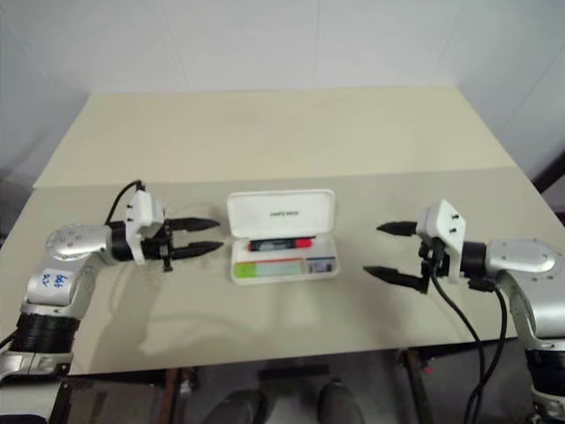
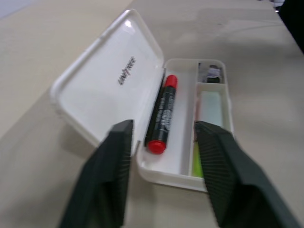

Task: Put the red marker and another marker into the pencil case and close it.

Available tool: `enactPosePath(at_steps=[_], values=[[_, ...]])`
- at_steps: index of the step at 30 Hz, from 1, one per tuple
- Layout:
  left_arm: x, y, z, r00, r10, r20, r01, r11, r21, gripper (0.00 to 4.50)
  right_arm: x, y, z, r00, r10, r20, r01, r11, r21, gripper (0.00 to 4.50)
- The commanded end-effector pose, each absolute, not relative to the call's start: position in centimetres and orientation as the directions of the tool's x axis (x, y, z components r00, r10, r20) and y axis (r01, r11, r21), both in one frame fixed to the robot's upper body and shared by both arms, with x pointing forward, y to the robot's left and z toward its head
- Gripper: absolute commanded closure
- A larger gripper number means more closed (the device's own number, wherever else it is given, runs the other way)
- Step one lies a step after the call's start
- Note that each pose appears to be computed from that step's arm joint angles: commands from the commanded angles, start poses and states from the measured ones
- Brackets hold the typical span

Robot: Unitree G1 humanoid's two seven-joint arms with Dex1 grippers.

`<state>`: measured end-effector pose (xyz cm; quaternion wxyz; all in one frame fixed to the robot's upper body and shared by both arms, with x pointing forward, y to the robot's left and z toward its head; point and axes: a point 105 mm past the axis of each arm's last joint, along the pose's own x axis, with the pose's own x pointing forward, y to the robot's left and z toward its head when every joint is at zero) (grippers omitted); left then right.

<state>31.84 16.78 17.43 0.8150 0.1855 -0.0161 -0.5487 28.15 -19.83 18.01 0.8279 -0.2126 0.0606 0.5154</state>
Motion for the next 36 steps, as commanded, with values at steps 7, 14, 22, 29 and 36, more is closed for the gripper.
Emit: enactPosePath(at_steps=[7, 14, 22, 29, 36], values=[[33.0, 18.2, 18.9, 0.497, -0.862, -0.101, 0.820, 0.429, 0.378, 4.48, 28.6, -19.3, 19.6, 0.455, 0.841, -0.292, -0.869, 0.349, -0.350, 0.00], [35.4, 19.6, 20.7, 0.639, -0.767, 0.050, 0.723, 0.621, 0.303, 4.48, 29.1, -19.0, 20.2, 0.459, 0.847, -0.267, -0.862, 0.352, -0.366, 0.00], [38.2, 18.0, 19.9, 0.697, -0.715, 0.056, 0.685, 0.687, 0.242, 4.48, 29.5, -16.9, 21.4, 0.426, 0.890, -0.163, -0.866, 0.349, -0.358, 0.00], [39.0, 14.5, 17.8, 0.665, -0.747, -0.011, 0.728, 0.645, 0.230, 4.48, 29.9, -15.6, 22.7, 0.413, 0.908, -0.065, -0.870, 0.372, -0.323, 0.00], [38.1, 13.3, 18.1, 0.590, -0.808, 0.006, 0.785, 0.575, 0.229, 4.48, 29.9, -15.4, 23.3, 0.415, 0.909, -0.034, -0.875, 0.389, -0.289, 0.00]])
